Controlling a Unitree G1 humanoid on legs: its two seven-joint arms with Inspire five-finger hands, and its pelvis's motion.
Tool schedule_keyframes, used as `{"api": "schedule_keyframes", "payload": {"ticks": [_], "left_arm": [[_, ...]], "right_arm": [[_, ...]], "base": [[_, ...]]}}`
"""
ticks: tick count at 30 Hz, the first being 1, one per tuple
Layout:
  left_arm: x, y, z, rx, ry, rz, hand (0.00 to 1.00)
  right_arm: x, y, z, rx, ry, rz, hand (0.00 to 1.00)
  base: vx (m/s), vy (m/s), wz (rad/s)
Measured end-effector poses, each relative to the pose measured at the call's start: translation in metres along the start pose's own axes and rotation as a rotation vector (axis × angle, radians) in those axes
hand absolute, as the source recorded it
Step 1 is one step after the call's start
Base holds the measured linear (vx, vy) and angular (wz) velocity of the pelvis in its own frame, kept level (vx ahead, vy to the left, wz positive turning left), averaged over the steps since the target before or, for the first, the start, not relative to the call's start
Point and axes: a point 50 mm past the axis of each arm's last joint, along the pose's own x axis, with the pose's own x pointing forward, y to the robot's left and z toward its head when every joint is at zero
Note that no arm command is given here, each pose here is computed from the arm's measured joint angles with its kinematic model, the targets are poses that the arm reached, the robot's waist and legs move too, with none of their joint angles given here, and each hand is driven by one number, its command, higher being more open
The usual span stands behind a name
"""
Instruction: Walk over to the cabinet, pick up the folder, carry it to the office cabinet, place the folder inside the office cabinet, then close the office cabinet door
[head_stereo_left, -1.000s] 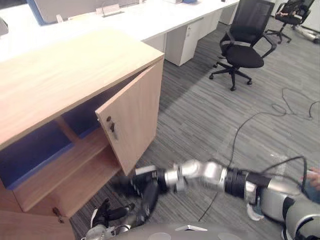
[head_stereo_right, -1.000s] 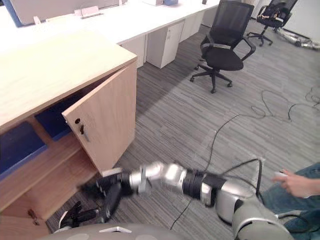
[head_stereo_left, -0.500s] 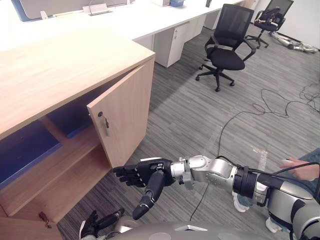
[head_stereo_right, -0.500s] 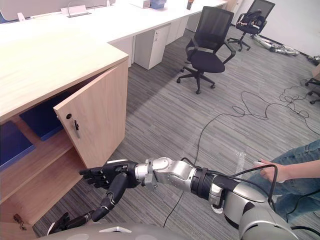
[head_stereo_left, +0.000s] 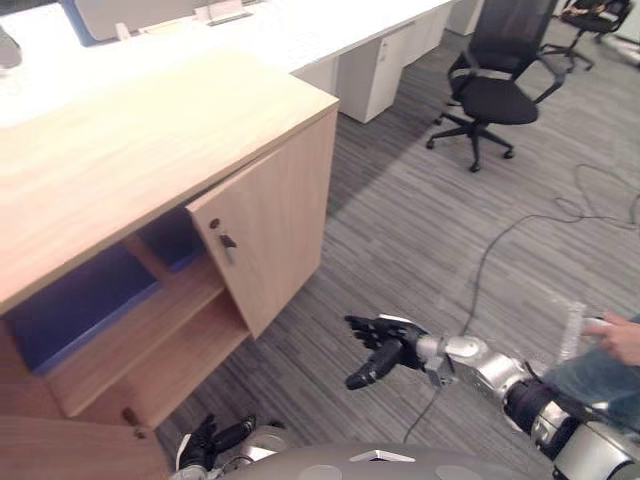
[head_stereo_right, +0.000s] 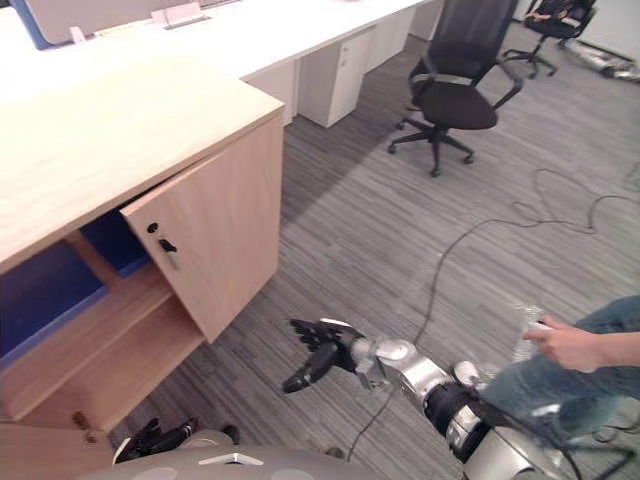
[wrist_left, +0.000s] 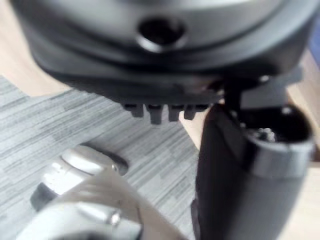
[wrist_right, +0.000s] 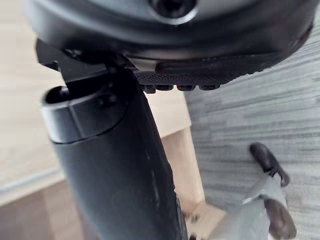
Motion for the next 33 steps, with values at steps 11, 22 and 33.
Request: {"api": "schedule_keyframes", "payload": {"ticks": [11,22,33], "left_arm": [[0.004,0.01,0.007,0.051,0.006,0.037,1.0],[0.0,0.006,-0.013,-0.143,0.078,0.077,1.0],[0.007,0.011,0.007,-0.169,0.02,0.083,1.0]], "right_arm": [[-0.022,0.024,-0.133,1.058,0.073,-0.676,1.0],[-0.04,0.119,-0.199,1.614,0.238,-0.844,1.0],[-0.024,0.119,-0.183,1.627,0.175,-0.81,1.0]], "base": [[0.07,0.071,0.71],[0.03,-0.156,0.33],[0.11,0.006,0.38]]}}
